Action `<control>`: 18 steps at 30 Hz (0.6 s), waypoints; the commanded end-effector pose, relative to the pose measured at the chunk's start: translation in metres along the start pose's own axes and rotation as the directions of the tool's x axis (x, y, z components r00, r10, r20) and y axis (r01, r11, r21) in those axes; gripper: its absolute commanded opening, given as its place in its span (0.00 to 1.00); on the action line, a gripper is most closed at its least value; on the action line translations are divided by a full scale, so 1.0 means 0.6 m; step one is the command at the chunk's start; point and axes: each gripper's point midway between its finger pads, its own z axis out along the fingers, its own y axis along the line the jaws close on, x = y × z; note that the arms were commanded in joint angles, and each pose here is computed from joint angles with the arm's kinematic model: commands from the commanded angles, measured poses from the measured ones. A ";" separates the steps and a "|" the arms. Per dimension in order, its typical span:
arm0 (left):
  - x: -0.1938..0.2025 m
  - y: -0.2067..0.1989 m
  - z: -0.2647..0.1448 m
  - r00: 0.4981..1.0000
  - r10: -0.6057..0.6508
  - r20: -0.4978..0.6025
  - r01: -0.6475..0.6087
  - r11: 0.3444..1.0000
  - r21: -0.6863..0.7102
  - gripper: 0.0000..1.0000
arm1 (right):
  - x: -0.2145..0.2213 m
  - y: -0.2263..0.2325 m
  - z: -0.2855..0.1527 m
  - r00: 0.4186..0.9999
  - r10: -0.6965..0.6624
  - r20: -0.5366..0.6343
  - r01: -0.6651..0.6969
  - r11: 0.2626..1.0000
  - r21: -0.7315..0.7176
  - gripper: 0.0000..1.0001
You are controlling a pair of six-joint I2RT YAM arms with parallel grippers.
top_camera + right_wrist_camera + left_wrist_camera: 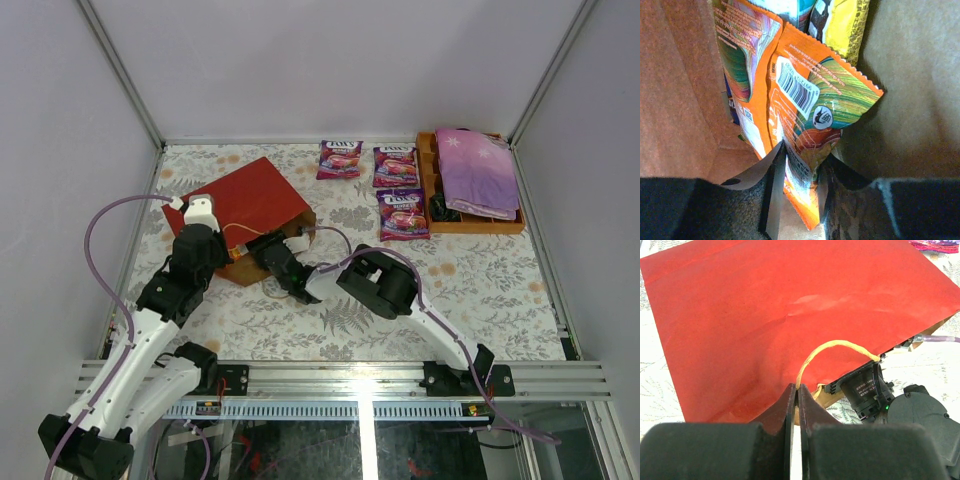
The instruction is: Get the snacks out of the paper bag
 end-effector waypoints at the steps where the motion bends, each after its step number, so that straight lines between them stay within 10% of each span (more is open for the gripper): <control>1: -0.014 -0.008 0.003 0.999 -0.024 0.036 0.023 0.999 0.023 0.00 | -0.006 0.025 -0.011 1.000 -0.017 0.022 0.018 0.999 -0.031 0.33; 18: -0.010 -0.004 0.007 0.999 -0.021 0.027 0.021 1.000 0.007 0.00 | -0.006 0.034 -0.185 0.920 -0.325 -0.218 0.324 0.945 -0.043 0.09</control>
